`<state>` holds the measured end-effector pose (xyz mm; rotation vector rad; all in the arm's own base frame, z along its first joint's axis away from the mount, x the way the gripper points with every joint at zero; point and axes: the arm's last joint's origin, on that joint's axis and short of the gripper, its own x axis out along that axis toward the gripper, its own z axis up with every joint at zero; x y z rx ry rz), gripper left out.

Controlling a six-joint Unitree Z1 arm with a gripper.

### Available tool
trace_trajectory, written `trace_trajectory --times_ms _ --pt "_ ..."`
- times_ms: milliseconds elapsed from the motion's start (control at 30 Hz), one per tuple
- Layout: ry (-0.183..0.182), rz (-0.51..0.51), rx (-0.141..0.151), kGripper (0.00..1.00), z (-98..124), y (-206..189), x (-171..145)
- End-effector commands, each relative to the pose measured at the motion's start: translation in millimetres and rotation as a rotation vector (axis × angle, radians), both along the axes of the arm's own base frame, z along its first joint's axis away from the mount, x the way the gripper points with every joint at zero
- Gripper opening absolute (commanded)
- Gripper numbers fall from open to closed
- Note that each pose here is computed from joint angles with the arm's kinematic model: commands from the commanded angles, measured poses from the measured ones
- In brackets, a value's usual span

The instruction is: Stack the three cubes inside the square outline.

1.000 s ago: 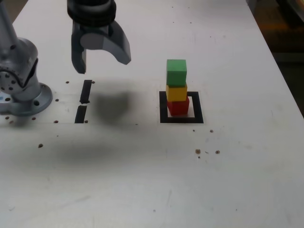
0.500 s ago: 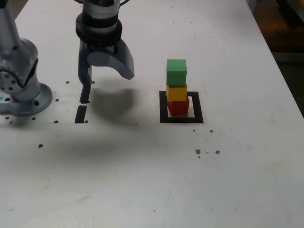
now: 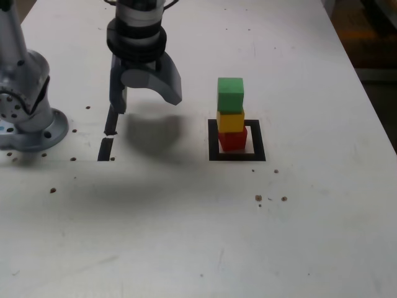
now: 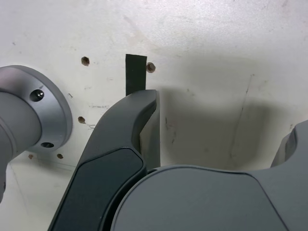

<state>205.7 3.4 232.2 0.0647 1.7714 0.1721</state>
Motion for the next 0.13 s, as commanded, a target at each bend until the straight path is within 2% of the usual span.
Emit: trace_trajectory --times_ms 0,100 --pt "0.002 -0.004 -0.006 0.94 -3.1 -0.2 5.1" --pt "0.003 -0.009 -0.011 0.94 -5.7 -0.4 8.4"
